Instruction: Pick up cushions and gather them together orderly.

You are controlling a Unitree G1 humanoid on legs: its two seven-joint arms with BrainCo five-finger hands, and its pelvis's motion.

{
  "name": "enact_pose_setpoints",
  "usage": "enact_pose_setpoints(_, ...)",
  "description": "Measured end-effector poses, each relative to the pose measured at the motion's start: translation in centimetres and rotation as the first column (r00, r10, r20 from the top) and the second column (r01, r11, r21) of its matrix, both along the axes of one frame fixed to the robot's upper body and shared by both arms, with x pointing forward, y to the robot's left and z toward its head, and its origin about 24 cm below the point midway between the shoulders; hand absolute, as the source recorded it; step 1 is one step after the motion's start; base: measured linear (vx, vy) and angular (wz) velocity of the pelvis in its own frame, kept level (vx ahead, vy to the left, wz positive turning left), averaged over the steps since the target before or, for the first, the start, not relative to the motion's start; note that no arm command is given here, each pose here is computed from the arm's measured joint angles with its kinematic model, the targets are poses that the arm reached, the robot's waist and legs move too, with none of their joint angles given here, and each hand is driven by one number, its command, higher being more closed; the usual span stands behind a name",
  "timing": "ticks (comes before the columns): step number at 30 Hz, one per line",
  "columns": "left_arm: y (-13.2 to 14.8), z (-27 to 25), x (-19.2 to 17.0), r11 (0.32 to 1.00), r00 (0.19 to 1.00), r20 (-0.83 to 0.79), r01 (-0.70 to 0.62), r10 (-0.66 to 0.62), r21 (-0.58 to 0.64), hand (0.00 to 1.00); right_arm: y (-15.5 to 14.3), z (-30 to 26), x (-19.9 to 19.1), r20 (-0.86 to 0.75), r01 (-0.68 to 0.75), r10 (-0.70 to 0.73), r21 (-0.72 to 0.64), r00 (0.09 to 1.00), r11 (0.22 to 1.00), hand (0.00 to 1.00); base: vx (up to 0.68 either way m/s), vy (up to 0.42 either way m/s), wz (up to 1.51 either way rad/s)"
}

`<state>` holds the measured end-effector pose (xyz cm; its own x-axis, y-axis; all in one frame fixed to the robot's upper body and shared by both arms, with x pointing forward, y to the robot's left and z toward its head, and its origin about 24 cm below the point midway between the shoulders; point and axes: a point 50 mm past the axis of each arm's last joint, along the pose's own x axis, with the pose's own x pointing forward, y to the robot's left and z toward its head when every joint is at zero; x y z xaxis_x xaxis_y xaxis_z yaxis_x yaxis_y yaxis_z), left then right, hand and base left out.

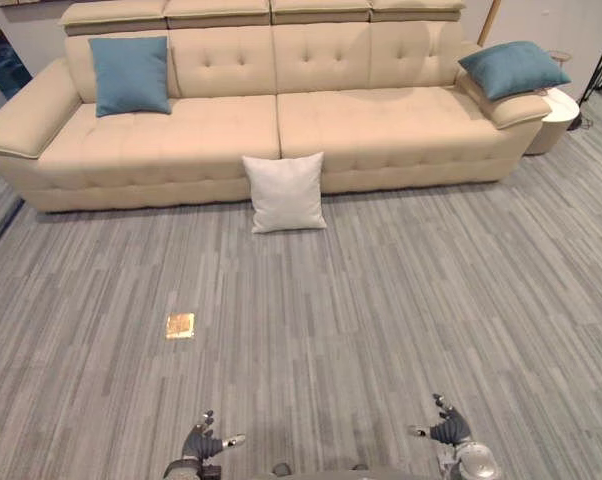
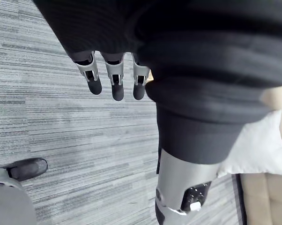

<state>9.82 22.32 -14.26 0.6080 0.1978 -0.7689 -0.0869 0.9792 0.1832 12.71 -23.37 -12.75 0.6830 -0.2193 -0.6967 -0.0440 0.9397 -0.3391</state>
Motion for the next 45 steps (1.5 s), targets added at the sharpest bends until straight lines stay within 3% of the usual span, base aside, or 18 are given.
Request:
enact_pose_setpoints(6,0.5,1.0,1.4,1.000,0.998,0.068,0.010,-0.012,0.022,0.00,0.1,0.3,0.9,0.024,0.003,-0.003,0.006,1.000,1.000,0.00,0.01,-0.011,0.03)
enact_pose_setpoints(14,0.6,2.8,3.8,0.999,0.977,0.212,-0.039,0.037,0.005,0.00,0.4,1.9,4.9,0.144,0.034,-0.042,0.058,0.989,0.998,0.00,0.08,0.036,-0.20)
enact_pose_setpoints(26,1.1,4.6,6.4,0.997,0.944,0.321,-0.082,0.075,0.010,0.00,1.1,2.6,5.4,0.200,0.031,-0.047,0.078,0.979,0.996,0.00,0.31,0.056,0.28)
enact_pose_setpoints(34,-0.6,3.9,6.8,0.994,0.945,0.307,-0.099,0.111,-0.053,0.00,1.7,2.6,5.1,0.204,0.028,-0.046,0.093,0.978,0.995,0.00,0.68,-0.176,0.34)
enact_pose_setpoints(40,-1.1,4.4,7.5,0.995,0.937,0.337,-0.072,0.093,-0.074,0.00,2.0,4.1,6.8,0.311,0.052,-0.095,0.144,0.946,0.988,0.00,0.58,0.001,-0.18)
enact_pose_setpoints(45,-0.6,2.6,5.1,0.993,0.967,0.229,-0.101,0.113,-0.060,0.00,2.0,2.5,5.4,0.224,0.103,-0.138,0.160,0.965,0.982,0.00,0.63,0.272,-0.53)
